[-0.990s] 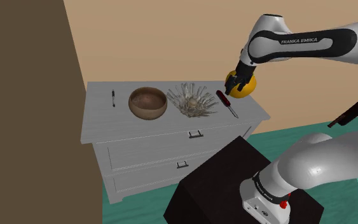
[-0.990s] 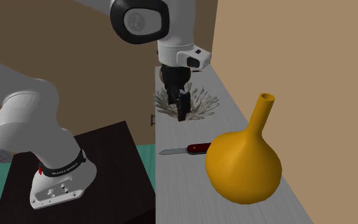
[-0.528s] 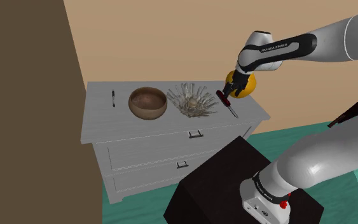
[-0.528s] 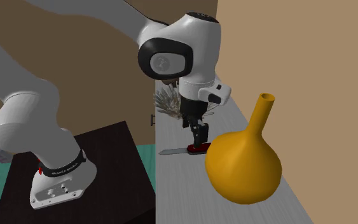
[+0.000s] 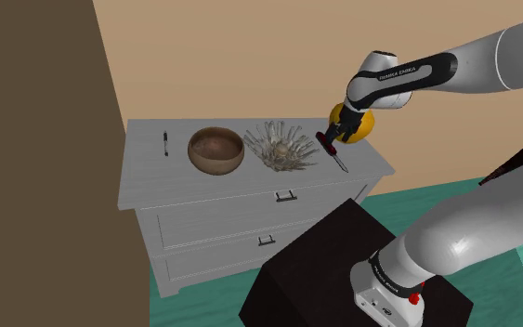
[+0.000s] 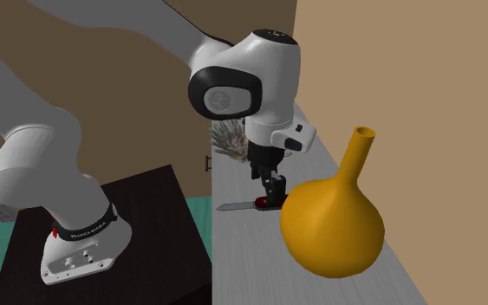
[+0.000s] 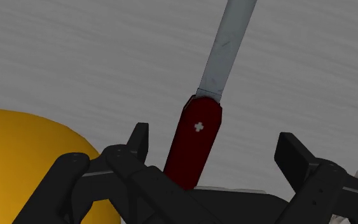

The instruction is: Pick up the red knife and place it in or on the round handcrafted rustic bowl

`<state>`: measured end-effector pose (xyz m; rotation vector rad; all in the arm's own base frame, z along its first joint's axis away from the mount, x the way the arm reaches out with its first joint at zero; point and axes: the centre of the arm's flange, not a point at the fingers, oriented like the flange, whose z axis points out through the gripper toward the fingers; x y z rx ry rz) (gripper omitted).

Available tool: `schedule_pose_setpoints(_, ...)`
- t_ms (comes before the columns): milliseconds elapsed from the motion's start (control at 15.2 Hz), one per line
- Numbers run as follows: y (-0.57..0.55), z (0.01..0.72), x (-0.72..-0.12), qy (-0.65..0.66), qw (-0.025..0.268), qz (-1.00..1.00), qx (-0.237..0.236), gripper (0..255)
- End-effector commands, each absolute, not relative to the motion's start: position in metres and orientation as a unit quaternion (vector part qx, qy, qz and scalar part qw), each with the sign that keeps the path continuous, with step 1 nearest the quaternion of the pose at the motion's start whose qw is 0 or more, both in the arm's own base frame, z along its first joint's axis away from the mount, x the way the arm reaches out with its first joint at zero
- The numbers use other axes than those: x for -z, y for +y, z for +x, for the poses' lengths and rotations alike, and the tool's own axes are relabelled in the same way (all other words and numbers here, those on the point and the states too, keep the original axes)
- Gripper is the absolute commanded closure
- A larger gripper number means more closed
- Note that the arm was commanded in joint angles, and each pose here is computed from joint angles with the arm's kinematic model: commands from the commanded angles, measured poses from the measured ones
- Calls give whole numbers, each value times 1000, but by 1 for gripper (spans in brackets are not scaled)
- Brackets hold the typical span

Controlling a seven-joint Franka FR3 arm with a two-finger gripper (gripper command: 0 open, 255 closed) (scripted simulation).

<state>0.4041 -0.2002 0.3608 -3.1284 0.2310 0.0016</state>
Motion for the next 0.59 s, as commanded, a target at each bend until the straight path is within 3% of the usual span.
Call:
schedule_pose_setpoints(0, -205, 406, -321, 74, -2, -997, -18, 0)
schedule_pose_setpoints(462, -205, 406, -321, 74, -2, -997, -18, 0)
schedule_pose_setpoints(528, -205, 406, -321, 74, -2, -997, -18, 255)
